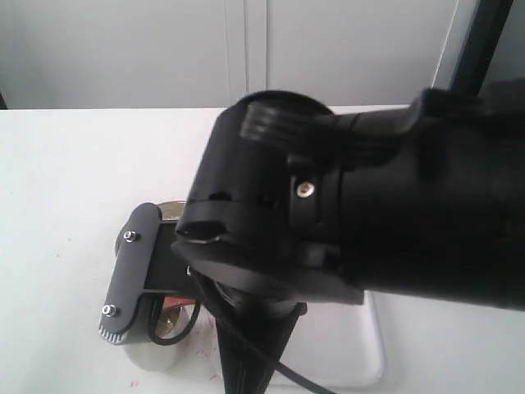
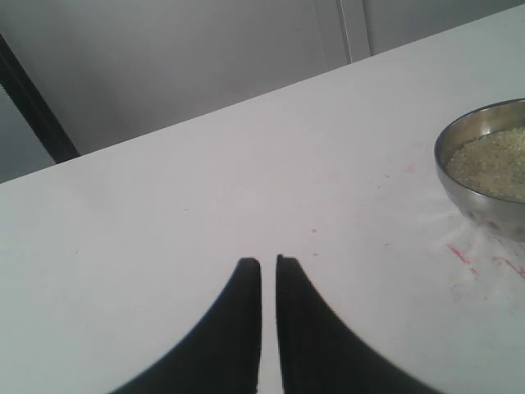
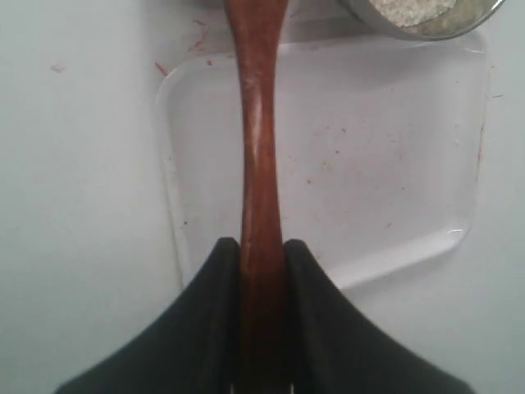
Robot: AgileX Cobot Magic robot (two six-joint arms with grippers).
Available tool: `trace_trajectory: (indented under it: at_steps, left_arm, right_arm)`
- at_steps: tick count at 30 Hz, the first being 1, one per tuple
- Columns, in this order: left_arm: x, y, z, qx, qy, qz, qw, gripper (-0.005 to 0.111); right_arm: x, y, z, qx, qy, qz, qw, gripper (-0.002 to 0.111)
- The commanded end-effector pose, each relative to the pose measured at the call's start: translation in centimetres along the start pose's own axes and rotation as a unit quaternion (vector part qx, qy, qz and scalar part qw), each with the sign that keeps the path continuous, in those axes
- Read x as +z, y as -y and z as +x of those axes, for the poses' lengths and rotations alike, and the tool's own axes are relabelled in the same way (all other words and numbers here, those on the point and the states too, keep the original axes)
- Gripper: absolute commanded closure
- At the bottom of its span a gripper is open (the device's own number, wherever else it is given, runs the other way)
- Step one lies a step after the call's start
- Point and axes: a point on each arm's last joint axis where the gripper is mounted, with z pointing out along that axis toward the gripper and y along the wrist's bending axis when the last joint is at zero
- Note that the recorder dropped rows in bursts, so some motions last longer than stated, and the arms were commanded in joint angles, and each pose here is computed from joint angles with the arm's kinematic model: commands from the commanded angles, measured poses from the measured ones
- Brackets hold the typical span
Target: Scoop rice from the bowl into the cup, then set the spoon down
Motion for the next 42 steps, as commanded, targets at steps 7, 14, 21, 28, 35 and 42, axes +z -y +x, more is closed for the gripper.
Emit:
trace_trajectory:
  at_steps: [7, 14, 21, 28, 35, 42]
  left_arm:
    - [0.0, 0.0, -0.3, -0.005, 0.006, 0.002, 1.000, 0.092]
    - [0.0, 0.0, -0.3, -0.005, 0.006, 0.002, 1.000, 0.092]
    - [0.0, 0.0, -0.3, -0.005, 0.006, 0.002, 1.000, 0.092]
    - [0.0, 0.0, -0.3, -0.005, 0.006, 0.002, 1.000, 0.092]
    - [0.0, 0.0, -0.3, -0.005, 0.006, 0.002, 1.000, 0.092]
    - [0.0, 0.0, -0.3, -0.005, 0.006, 0.002, 1.000, 0.092]
  right_arm:
    - [2.8, -0.2, -0.8, -0.028, -0.036, 0.028, 0.999, 0.108]
    - [3.0, 0.2, -0.7, -0.043, -0.043, 0.049, 0.997, 0.108]
    - [2.9, 0.4, -0.6, -0.091, -0.052, 0.058, 0.993, 0.108]
    - [2.8, 1.2, -0.4, -0.128, -0.075, 0.097, 0.984, 0.108]
    - [2.8, 1.2, -0.4, -0.161, -0.076, 0.098, 0.979, 0.108]
    - [2.7, 1.4, -0.5, -0.173, -0.074, 0.108, 0.976, 0.108]
